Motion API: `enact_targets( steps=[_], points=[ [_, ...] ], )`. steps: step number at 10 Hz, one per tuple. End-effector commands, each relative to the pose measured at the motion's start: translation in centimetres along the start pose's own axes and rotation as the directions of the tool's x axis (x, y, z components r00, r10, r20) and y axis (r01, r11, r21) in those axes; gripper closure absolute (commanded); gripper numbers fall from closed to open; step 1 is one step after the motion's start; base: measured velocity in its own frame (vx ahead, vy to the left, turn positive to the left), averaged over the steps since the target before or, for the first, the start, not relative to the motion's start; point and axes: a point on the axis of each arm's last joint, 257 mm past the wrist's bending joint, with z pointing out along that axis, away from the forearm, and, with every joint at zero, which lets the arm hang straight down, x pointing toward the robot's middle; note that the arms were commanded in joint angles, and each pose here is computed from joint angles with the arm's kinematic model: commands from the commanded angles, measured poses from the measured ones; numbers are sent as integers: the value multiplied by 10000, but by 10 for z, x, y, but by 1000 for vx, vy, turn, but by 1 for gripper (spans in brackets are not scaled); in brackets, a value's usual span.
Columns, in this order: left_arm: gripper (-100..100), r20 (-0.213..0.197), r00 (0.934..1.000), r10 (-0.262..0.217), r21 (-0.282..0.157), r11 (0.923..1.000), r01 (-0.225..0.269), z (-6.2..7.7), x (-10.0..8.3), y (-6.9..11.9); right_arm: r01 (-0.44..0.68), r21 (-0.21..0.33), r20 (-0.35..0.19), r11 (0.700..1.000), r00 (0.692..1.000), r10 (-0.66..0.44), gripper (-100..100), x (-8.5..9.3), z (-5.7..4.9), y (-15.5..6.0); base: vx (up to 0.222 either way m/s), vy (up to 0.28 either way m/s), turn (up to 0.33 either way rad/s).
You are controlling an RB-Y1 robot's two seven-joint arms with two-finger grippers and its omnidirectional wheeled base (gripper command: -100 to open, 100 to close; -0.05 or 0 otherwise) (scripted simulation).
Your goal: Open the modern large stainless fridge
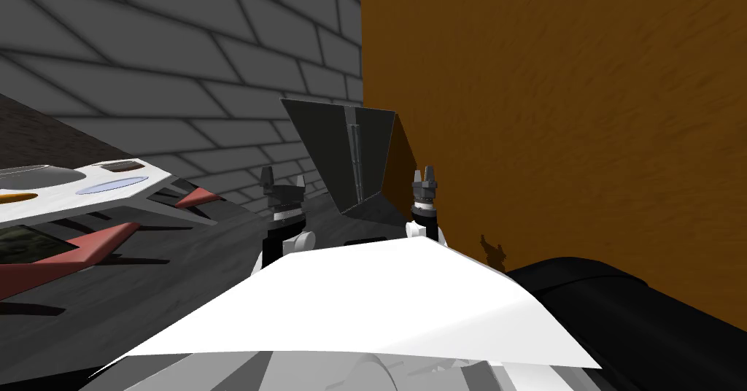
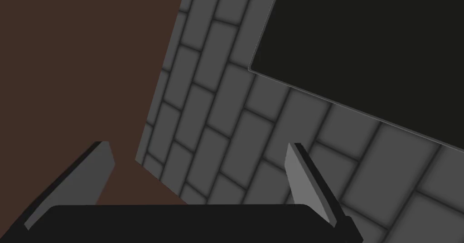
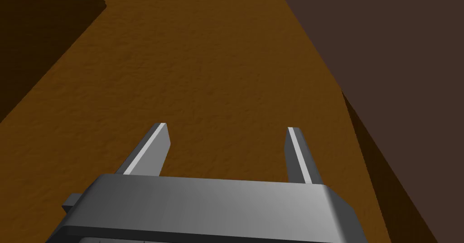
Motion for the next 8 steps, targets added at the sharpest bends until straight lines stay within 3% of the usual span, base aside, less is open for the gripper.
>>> enact_targets(
  steps=[1,8],
  points=[
    [0,0,10000,0,0,10000,0,0,0,0,0,0,0,10000,10000,0,0,0,0,0,0,0,0],
    [0,-1,10000,0,4,10000,0,0,0,0,0,-4,0,10000,10000,0,0,0,0,0,0,0,0]
  ],
)
